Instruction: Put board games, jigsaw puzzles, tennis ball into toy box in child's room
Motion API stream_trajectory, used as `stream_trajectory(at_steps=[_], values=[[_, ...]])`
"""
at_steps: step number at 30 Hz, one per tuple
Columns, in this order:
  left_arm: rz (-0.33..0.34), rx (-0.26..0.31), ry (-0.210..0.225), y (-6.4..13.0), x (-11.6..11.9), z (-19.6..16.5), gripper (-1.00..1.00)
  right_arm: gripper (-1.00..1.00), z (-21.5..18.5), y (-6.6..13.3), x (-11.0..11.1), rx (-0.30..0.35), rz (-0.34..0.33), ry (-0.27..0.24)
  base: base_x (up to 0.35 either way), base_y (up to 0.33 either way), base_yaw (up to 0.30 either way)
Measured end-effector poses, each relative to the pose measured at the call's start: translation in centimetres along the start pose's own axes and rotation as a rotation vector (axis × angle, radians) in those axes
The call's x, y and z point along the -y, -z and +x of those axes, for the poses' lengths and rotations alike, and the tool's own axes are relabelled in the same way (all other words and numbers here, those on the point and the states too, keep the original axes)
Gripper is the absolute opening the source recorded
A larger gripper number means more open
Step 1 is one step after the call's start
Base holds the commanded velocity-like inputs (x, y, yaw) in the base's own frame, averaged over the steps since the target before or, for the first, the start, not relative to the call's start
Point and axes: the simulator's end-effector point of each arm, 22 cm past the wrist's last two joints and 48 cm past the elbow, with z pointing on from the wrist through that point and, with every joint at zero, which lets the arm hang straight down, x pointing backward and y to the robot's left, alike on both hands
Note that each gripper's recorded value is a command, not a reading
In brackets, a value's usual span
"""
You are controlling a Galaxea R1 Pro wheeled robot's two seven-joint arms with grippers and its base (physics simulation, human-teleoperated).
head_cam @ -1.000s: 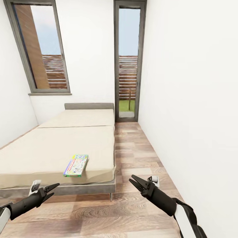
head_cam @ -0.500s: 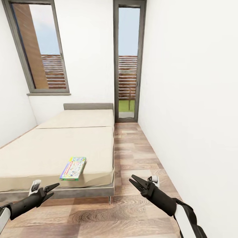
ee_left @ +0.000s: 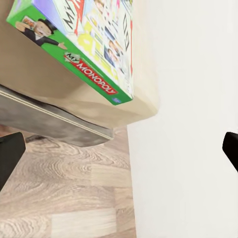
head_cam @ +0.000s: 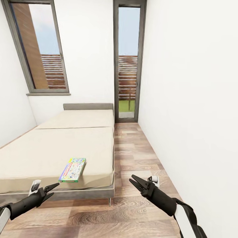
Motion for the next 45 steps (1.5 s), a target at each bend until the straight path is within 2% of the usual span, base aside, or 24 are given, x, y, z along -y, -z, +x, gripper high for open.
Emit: stream_trajectory(at_steps=[15, 32, 45], values=[[0.0, 0.0, 0.009, 0.7, 2.6, -2.0, 1.0, 1.0, -1.8, -1.3, -2.3, 0.0, 0.0, -0.001, 0.001, 0.0, 0.0], [0.003, 0.008, 0.007, 0.7, 2.6, -2.2, 1.0, 1.0, -1.8, -1.3, -2.3, 0.0, 0.0, 0.0, 0.003, 0.0, 0.0], [0.003, 0.009, 0.005, 0.7, 2.6, -2.2, 1.0, 1.0, -1.8, -1.3, -2.3, 0.0, 0.0, 0.0, 0.111, -0.032, 0.0]])
